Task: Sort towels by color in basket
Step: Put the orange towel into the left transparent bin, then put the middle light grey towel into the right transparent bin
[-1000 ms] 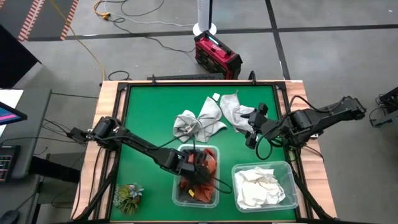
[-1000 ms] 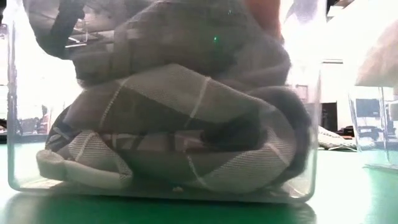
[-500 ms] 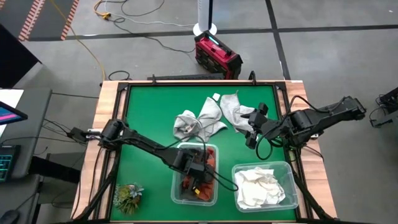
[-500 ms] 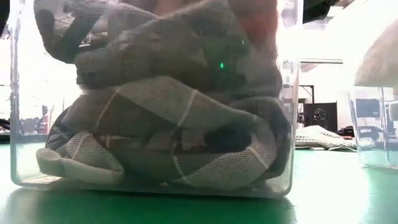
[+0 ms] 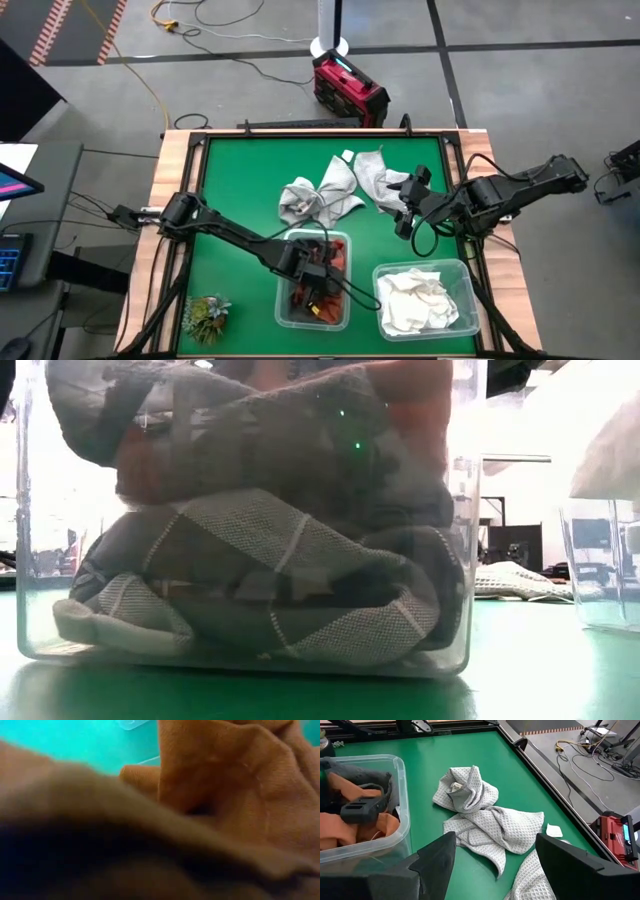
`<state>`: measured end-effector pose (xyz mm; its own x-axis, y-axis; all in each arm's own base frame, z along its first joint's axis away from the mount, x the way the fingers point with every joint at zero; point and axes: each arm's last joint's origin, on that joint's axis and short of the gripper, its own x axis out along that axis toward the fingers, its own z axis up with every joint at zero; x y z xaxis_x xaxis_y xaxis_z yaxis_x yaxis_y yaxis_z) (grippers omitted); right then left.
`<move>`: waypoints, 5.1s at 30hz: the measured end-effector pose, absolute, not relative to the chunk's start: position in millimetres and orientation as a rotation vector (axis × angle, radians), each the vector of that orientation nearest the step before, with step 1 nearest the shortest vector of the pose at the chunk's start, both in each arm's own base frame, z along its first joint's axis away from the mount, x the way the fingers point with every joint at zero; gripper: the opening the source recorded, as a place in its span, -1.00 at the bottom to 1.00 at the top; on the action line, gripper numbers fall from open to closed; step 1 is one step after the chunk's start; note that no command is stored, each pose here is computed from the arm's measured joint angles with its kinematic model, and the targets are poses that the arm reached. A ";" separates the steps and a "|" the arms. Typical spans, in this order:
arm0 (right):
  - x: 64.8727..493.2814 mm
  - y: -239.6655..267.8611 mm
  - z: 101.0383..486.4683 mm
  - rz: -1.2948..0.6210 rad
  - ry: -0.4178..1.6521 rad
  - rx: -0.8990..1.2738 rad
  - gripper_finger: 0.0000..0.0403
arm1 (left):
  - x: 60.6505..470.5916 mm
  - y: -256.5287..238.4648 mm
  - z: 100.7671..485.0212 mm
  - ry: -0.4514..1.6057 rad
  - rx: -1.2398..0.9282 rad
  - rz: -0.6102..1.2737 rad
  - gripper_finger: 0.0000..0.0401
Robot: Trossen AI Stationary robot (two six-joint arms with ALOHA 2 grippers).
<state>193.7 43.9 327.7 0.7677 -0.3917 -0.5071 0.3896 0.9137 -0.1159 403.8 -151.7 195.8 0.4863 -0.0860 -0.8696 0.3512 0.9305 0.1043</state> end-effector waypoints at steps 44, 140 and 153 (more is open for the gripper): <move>193.2 43.7 326.9 -0.425 0.560 -0.008 0.52 | 388.3 -148.0 361.4 0.933 0.384 -0.249 0.16; 283.9 -74.1 239.2 -0.503 0.801 -0.042 0.52 | 296.0 44.4 312.7 -0.233 0.336 0.380 -0.06; 348.7 -105.4 185.0 -0.300 0.933 -0.046 0.52 | 243.6 46.2 326.2 -0.147 0.355 0.484 -0.11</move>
